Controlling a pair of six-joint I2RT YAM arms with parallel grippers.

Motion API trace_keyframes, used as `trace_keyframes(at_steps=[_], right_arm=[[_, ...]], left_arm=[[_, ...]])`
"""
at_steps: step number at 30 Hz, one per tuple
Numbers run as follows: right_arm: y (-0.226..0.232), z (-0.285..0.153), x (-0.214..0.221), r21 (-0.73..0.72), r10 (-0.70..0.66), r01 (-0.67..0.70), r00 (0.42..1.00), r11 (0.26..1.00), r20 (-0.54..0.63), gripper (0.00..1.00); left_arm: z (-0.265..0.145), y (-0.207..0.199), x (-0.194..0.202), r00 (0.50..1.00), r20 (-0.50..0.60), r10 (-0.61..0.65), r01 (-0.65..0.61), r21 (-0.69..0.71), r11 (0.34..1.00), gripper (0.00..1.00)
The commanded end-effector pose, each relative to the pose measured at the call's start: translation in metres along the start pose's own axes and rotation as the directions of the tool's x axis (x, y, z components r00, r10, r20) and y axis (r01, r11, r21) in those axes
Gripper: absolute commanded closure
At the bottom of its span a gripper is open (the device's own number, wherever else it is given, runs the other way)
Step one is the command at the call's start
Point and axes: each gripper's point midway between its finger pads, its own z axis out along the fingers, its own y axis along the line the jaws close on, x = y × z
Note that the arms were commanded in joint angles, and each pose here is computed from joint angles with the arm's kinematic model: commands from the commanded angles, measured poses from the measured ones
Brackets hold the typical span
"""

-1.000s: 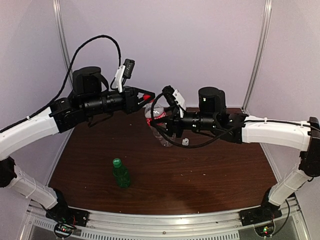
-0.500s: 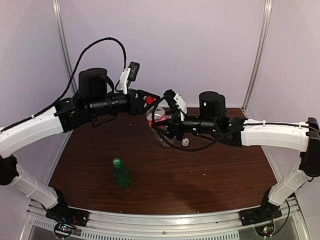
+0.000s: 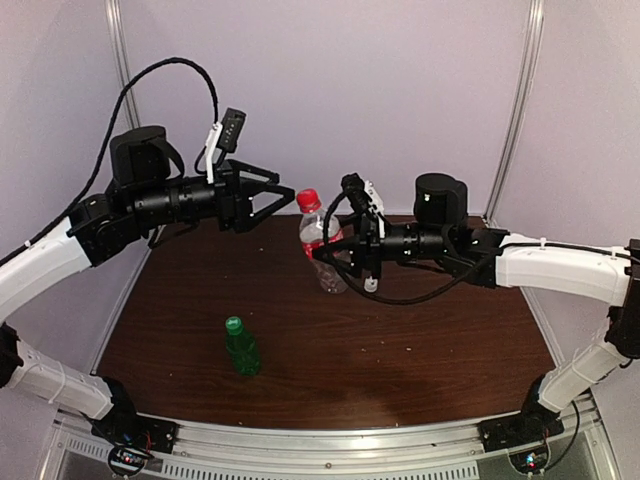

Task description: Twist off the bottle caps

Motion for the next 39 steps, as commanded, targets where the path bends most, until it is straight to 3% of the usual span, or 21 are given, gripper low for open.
trace_keyframes(at_steps=[1,8,16,27,39], right_arm=[[0.039,-0.007,-0.009,-0.228,-0.043,0.044,0.999,0.973,0.009,0.67],[0.067,-0.008,-0.012,-0.43,0.007,-0.007,1.0,0.903,0.0,0.66],[0.076,-0.006,-0.013,-0.516,0.048,-0.045,0.999,0.856,-0.008,0.66],[0.079,-0.002,-0.011,-0.544,0.061,-0.058,0.998,0.837,-0.012,0.66],[0.081,-0.003,-0.01,-0.546,0.061,-0.062,0.998,0.835,-0.019,0.66]], left_arm=[[-0.021,-0.04,-0.006,0.986,0.041,0.161,-0.166,0.231,0.959,0.19],[-0.028,-0.072,0.0,0.966,0.078,0.246,-0.255,0.433,0.865,0.19],[-0.019,-0.083,0.009,0.965,0.089,0.247,-0.254,0.559,0.789,0.23],[-0.009,-0.082,0.014,0.975,0.071,0.212,-0.211,0.603,0.769,0.41],[-0.005,-0.08,0.014,0.977,0.074,0.199,-0.203,0.601,0.773,0.52]])
